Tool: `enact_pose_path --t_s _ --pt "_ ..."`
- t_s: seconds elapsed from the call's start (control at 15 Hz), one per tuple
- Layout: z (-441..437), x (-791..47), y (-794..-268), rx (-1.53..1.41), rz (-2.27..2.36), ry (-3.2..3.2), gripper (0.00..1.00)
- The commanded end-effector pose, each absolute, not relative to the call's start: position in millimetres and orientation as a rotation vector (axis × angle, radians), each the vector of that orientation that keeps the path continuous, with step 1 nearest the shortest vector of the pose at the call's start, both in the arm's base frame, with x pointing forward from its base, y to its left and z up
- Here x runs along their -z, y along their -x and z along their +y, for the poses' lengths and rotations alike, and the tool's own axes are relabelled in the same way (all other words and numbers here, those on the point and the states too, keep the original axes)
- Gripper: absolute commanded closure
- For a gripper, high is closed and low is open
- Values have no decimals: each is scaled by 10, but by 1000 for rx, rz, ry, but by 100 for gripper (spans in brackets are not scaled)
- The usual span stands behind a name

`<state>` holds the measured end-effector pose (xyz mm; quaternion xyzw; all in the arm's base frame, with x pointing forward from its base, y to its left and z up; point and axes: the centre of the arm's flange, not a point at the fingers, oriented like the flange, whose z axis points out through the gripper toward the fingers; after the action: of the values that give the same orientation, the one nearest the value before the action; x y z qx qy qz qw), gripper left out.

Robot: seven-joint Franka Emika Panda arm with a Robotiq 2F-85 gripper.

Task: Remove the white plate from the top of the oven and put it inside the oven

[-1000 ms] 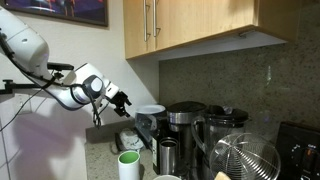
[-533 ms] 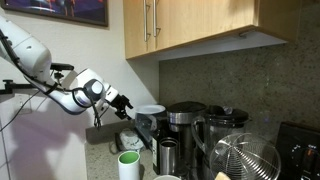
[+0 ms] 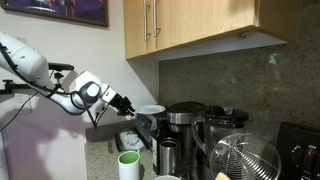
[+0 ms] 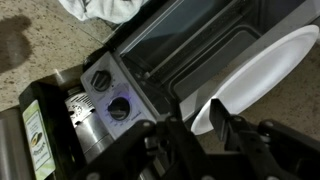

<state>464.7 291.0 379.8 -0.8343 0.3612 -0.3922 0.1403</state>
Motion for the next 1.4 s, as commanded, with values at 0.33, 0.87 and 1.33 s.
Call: enact_pose_path --t_s 0.33,0.87,1.33 --pt "2975 -3760 -4673 1191 1077 2391 94" --pt "2954 -3800 -4612 1157 1003 2448 66" --pt "3066 -3908 -4493 1156 860 2535 22"
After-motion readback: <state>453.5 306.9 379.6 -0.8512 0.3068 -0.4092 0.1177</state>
